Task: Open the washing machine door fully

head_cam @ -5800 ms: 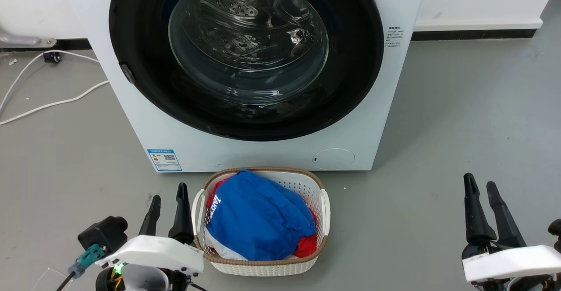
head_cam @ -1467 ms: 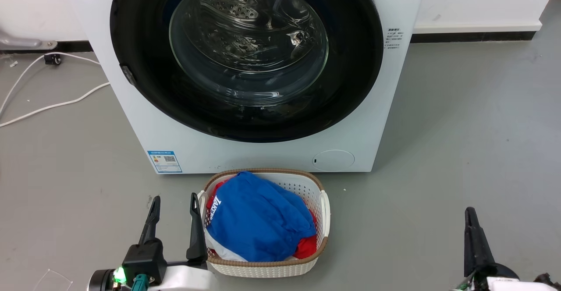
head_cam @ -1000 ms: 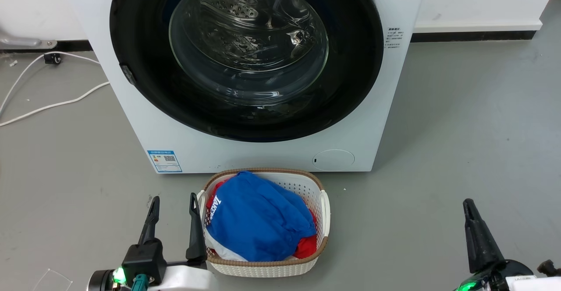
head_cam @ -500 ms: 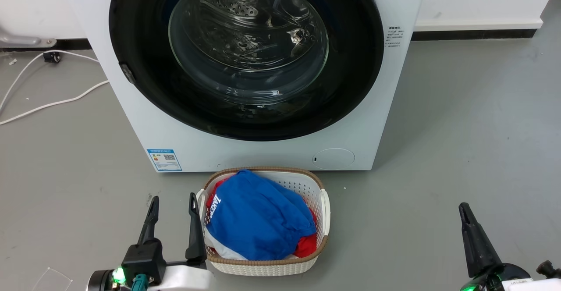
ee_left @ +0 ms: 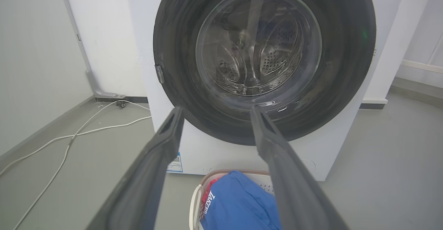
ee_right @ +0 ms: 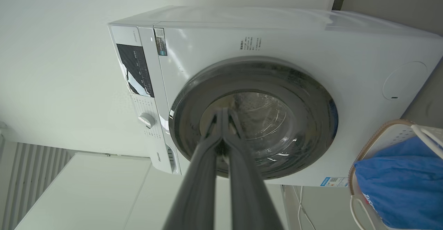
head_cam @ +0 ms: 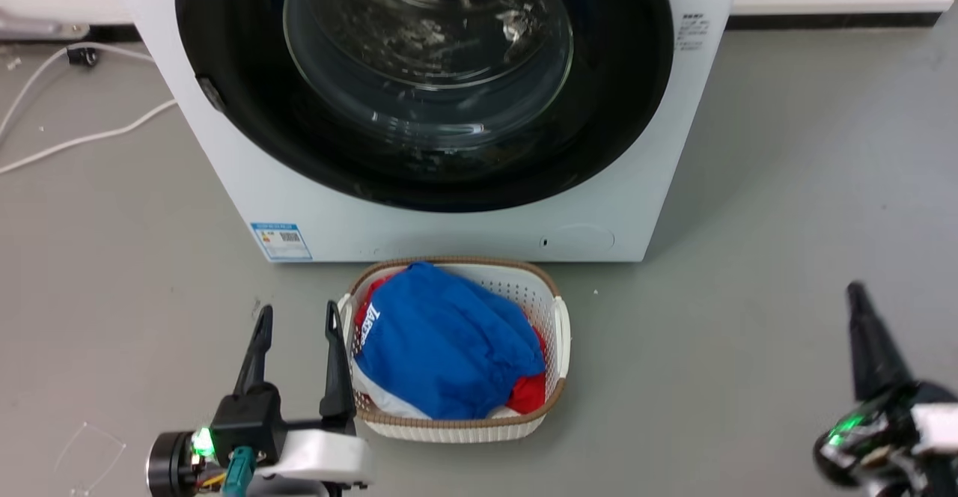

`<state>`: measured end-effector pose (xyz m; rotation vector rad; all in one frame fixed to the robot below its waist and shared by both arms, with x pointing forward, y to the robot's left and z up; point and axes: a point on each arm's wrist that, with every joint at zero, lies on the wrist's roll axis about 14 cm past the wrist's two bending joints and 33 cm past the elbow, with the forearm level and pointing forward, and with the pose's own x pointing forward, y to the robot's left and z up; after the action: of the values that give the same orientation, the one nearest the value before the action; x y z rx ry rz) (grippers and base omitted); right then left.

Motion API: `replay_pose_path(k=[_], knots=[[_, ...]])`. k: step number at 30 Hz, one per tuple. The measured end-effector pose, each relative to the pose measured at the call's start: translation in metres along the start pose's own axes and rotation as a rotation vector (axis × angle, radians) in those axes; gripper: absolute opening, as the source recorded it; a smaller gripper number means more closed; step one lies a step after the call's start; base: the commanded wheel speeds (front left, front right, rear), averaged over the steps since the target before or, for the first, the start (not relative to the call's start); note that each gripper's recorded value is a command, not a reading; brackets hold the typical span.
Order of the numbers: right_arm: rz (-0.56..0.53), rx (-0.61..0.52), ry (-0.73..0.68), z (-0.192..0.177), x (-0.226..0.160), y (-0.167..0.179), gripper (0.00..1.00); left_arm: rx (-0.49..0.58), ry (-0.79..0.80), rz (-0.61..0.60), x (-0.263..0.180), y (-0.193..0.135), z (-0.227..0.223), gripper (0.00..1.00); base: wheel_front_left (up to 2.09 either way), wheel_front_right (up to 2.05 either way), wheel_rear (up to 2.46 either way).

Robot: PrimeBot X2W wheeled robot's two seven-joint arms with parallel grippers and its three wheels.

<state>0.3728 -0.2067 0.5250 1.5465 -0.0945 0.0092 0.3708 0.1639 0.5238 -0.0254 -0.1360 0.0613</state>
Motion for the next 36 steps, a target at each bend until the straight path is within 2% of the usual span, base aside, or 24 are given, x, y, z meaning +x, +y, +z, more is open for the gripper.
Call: replay_pose_path(k=[7,14,27,36], knots=[[0.04,-0.048,-0.013,0.029,0.061,0.01,0.0,0.02,-0.003,-0.004,0.024,-0.001,-0.005,1.0,0.0,0.0,0.0],[0.064,-0.111,0.038,0.037,0.129,0.014,0.0,0.034,-0.001,-0.015,0.054,-0.004,-0.017,1.0,0.0,0.0,0.0],[0.065,-0.238,0.207,0.005,0.244,-0.004,0.0,0.034,0.059,0.0,0.093,-0.004,-0.061,1.0,0.0,0.0,0.0],[0.024,-0.275,0.42,-0.05,0.284,-0.036,0.0,0.054,0.111,0.051,0.096,0.014,-0.084,1.0,0.0,0.0,0.0]])
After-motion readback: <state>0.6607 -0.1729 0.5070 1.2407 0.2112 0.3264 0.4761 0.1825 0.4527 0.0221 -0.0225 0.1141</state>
